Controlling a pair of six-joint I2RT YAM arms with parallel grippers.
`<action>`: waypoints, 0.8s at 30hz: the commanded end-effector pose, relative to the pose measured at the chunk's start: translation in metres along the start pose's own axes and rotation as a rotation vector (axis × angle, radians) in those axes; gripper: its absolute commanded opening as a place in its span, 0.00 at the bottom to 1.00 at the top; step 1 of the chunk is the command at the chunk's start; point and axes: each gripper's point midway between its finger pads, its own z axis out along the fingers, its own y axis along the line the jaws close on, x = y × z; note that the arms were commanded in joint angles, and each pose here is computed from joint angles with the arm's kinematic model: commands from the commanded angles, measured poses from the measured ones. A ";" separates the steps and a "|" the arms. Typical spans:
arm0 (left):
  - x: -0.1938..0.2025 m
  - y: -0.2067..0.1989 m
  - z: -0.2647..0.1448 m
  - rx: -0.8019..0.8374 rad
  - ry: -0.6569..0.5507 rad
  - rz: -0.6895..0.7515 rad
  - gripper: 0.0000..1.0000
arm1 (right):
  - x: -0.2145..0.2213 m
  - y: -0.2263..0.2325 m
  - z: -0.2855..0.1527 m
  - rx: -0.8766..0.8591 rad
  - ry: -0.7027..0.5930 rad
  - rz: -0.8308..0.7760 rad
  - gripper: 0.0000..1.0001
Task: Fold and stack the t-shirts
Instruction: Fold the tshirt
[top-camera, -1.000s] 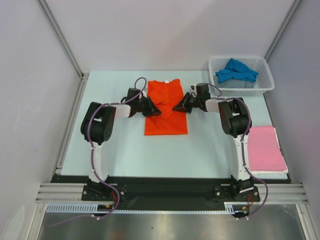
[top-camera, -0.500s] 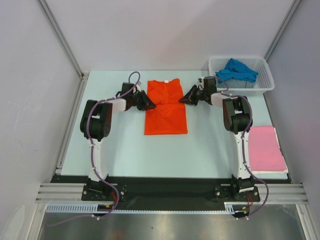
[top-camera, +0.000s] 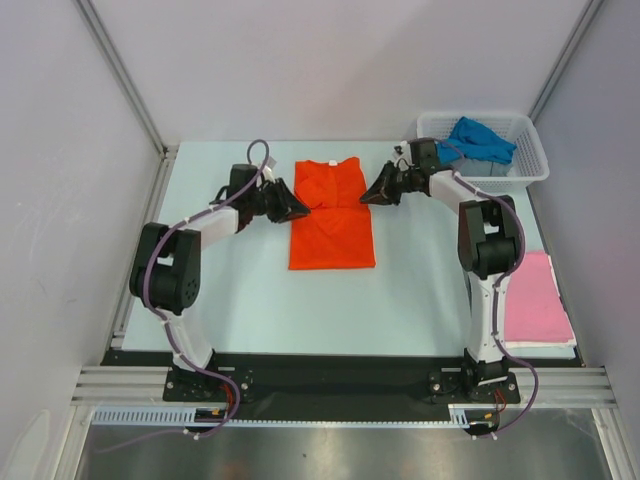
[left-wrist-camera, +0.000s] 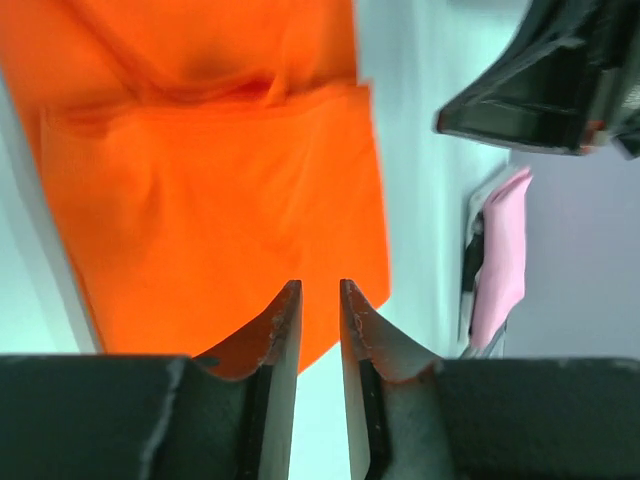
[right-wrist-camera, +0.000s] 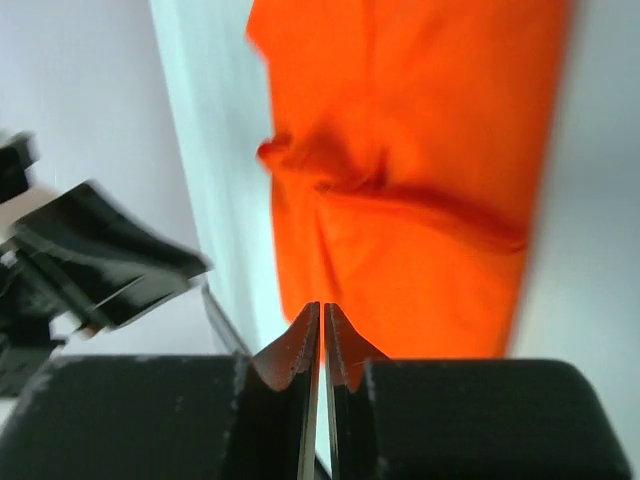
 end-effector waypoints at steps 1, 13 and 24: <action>0.037 0.008 0.004 0.037 0.063 -0.065 0.26 | 0.063 0.024 0.016 -0.057 0.182 -0.038 0.10; 0.096 0.049 0.000 -0.055 0.166 -0.098 0.17 | 0.159 0.027 0.043 -0.119 0.487 -0.064 0.00; 0.125 0.073 -0.011 -0.129 0.204 -0.124 0.17 | 0.204 0.005 0.058 -0.096 0.631 -0.043 0.00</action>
